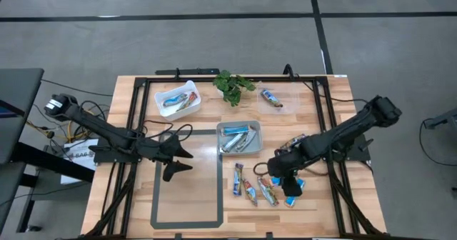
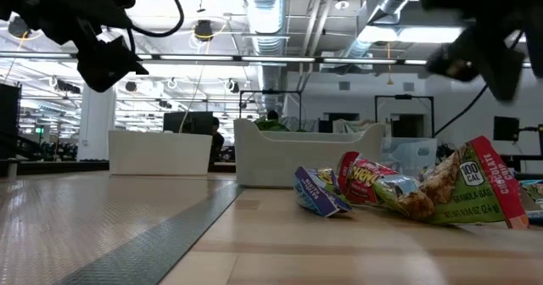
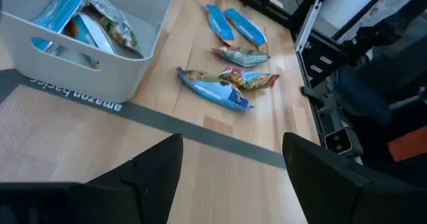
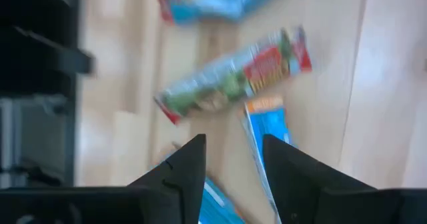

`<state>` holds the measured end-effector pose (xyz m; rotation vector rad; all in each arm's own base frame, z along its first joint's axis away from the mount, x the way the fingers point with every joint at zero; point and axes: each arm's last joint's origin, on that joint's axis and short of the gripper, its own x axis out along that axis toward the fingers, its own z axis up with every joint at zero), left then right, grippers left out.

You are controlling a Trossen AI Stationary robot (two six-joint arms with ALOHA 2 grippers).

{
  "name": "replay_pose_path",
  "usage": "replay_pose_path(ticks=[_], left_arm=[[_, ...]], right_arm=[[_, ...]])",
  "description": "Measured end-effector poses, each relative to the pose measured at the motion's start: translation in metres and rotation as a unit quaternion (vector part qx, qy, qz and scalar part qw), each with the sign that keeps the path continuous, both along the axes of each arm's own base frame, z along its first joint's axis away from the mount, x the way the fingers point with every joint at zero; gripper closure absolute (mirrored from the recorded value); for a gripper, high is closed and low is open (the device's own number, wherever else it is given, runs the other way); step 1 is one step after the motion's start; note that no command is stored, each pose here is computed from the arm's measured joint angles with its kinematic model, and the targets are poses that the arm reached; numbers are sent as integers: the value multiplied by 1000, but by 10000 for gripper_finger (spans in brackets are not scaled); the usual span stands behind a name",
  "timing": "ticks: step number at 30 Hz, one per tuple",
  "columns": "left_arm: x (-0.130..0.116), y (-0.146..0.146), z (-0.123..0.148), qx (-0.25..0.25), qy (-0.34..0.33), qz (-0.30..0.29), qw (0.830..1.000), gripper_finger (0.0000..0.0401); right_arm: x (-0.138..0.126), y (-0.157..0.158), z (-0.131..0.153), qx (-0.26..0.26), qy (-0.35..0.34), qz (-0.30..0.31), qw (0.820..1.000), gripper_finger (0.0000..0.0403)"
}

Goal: Pick and place Granola Bars by type
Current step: Put the yellow granola bar into the gray bin

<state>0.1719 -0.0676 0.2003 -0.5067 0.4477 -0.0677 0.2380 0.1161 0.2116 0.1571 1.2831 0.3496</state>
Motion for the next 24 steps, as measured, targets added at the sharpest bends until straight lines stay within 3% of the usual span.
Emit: replay_pose_path(ticks=[7, 15, 19, 22, 24], left_arm=[[-2, 1, 4, -62, 0, 24, 998, 150], [-2, 2, 4, -78, 4, 36, 996, 150], [0, 4, 7, -84, -19, 69, 994, 150], [1, 5, 12, -25, -55, 77, 995, 150], [2, 3, 14, 45, -76, 33, 996, 150]], right_arm=[[6, 5, -31, -28, 76, -5, 997, 266], [6, 4, -35, -55, 77, 19, 995, 270], [7, 2, -36, -85, 64, 21, 994, 270], [7, 2, -36, -97, 56, 32, 993, 270], [7, 1, -36, -104, 51, 42, 992, 269]])
